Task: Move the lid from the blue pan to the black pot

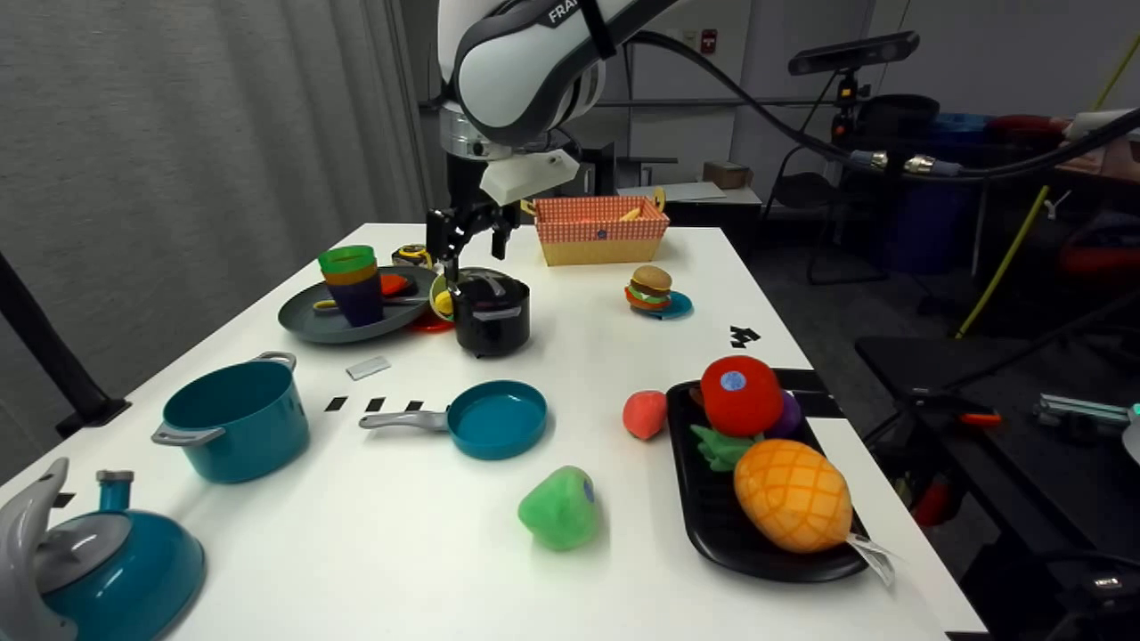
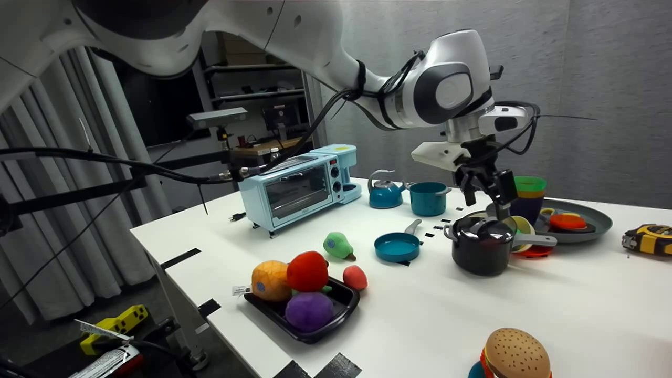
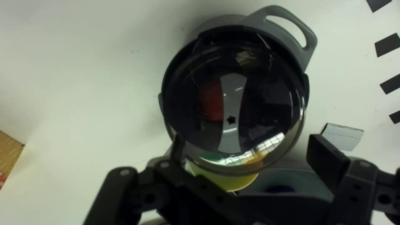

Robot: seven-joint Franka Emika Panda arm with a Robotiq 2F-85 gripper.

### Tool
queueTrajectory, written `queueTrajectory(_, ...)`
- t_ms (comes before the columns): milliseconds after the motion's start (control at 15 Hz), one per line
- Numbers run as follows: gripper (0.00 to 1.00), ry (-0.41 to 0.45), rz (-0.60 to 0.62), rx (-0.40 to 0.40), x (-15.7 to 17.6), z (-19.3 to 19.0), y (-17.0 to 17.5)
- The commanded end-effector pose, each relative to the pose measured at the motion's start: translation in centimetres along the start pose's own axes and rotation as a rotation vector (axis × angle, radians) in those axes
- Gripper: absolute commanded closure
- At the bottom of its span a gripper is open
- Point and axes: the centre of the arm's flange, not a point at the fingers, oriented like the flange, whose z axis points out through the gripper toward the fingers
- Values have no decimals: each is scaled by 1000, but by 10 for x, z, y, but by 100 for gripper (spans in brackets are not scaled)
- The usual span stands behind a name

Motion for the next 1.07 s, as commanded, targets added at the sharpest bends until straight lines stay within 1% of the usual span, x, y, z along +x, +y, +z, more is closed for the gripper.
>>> queueTrajectory(0, 0, 50, -18, 25, 3, -30, -10)
queueTrajectory(267, 0, 91, -65, 64, -3, -65, -29)
queueTrajectory(533, 0, 115, -138, 107, -20, -101, -49)
queueTrajectory(733, 0, 127, -198, 112, -38, -122, -58)
queueTrajectory(1000, 0, 139, -274, 110, -66, -145, -61)
